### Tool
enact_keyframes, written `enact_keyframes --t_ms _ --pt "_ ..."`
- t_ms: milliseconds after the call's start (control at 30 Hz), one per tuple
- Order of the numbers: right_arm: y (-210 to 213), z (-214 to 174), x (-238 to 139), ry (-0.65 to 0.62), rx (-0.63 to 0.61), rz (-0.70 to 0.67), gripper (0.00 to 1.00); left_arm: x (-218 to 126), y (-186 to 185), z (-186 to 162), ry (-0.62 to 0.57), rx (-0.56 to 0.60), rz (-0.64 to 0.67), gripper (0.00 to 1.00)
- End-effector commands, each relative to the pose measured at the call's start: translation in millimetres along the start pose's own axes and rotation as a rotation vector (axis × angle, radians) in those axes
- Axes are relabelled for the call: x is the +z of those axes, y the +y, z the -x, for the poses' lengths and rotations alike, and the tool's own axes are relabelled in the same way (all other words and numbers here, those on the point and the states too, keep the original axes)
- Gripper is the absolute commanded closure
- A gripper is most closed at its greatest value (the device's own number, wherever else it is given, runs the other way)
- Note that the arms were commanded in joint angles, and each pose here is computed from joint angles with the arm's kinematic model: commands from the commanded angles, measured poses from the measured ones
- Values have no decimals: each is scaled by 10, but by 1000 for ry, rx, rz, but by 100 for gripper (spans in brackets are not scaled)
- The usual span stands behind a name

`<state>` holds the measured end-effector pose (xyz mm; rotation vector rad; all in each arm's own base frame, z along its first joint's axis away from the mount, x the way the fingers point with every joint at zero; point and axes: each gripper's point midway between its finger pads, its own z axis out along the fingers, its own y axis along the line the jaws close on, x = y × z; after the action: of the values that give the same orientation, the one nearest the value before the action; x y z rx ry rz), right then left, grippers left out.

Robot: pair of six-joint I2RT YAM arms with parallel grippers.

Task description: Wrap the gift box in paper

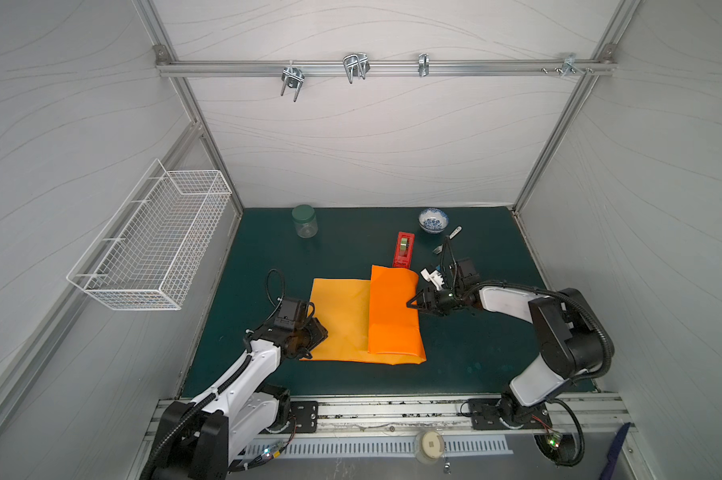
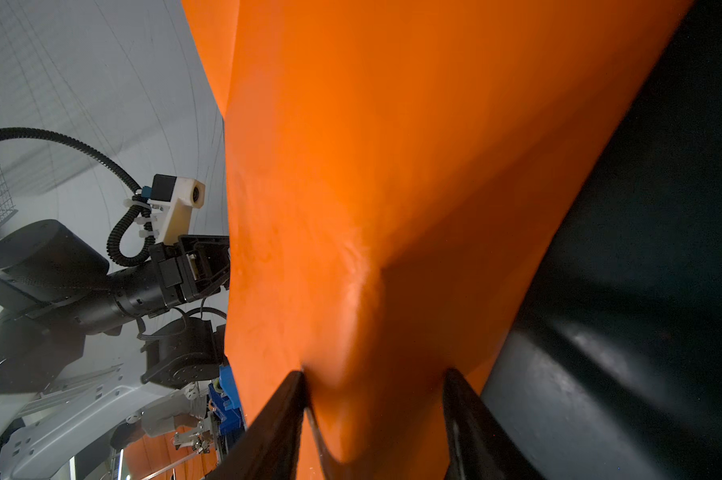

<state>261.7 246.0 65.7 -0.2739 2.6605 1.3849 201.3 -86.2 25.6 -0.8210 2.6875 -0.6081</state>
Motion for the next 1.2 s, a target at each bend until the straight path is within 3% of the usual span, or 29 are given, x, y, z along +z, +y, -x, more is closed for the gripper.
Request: enact_keyframes --t_ms 0,133,333,567,800,1167 --pt "-486 -294 37 51 106 -189 47 -75 -140 44 -4 42 -33 44" --pt "-483 -295 39 51 105 -188 47 -230 25 103 -71 36 53 43" --pt "-497 -302 48 54 107 -188 47 -352 362 33 -158 3 194 25" --pt "-494 -305 59 56 111 -182 47 -239 536 -155 -104 -7 245 21" --pt "-507 -315 68 57 113 -183 47 -117 324 -176 -48 25 164 23" --pt "-499 -317 75 61 108 -184 47 -168 -142 79 -140 113 -1 33"
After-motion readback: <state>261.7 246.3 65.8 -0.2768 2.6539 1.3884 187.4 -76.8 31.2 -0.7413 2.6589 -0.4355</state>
